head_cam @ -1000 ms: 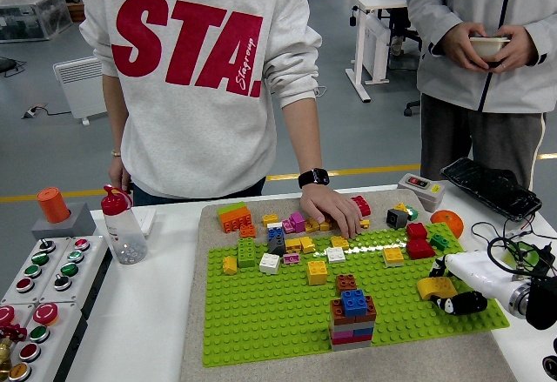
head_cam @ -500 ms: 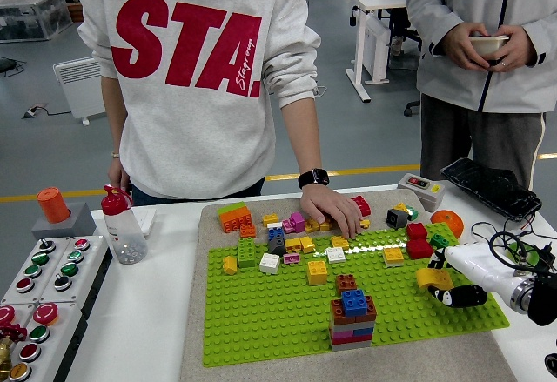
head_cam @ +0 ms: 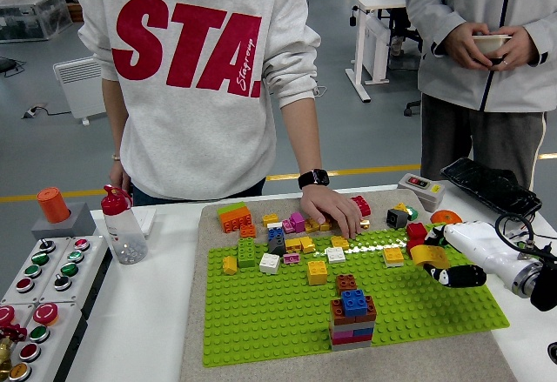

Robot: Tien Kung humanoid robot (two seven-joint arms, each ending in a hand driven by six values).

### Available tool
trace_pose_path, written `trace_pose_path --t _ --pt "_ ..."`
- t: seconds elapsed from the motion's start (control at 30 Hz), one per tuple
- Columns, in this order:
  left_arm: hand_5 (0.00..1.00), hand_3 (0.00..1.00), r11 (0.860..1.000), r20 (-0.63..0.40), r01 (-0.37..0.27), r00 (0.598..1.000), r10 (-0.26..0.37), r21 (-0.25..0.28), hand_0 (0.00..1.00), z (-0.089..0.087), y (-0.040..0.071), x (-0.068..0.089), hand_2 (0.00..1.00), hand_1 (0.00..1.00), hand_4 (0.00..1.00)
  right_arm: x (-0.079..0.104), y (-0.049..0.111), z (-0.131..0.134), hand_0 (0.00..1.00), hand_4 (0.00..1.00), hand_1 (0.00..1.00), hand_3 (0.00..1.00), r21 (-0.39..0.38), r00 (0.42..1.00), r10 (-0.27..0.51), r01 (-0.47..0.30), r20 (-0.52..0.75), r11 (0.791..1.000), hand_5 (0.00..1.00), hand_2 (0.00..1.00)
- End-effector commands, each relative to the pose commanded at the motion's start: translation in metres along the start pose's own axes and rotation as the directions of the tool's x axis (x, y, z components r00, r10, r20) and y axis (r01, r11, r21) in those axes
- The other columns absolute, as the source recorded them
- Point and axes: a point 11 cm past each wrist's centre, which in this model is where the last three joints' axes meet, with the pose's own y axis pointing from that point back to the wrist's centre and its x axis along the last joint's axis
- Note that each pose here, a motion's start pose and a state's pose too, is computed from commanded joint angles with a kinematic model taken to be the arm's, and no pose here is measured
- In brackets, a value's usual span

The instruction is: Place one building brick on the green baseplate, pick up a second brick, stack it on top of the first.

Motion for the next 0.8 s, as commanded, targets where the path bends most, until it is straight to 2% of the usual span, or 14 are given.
trace_pose_path --t 0.2,0.37,0.53,0.8 --pt "0.998 0.576 1.0 0.0 -0.001 1.0 0.001 -0.003 0.664 0.001 0.0 0.0 0.693 0.683 0.296 0.022 0.003 -0.02 0.654 0.542 0.654 0.5 0.032 0.999 0.04 -0.04 0.02 0.999 0.263 0.652" --pt "0.998 0.577 1.0 -0.003 -0.002 1.0 0.002 -0.003 0.664 0.001 0.0 0.001 0.693 0.683 0.296 0.036 0.008 -0.038 0.662 0.538 0.651 0.495 0.045 0.999 0.035 -0.036 0.022 0.998 0.26 0.649" --pt "0.998 0.577 1.0 -0.003 -0.002 1.0 0.002 0.001 0.664 -0.001 0.0 0.001 0.693 0.683 0.296 0.037 0.015 -0.065 0.662 0.538 0.651 0.495 0.071 1.0 -0.018 0.018 -0.007 0.997 0.26 0.649" --pt "0.998 0.577 1.0 -0.002 -0.004 1.0 0.004 0.009 0.664 -0.005 -0.001 0.001 0.692 0.684 0.296 0.036 0.033 -0.105 0.666 0.535 0.656 0.495 0.154 0.998 -0.045 0.049 -0.031 0.987 0.265 0.656"
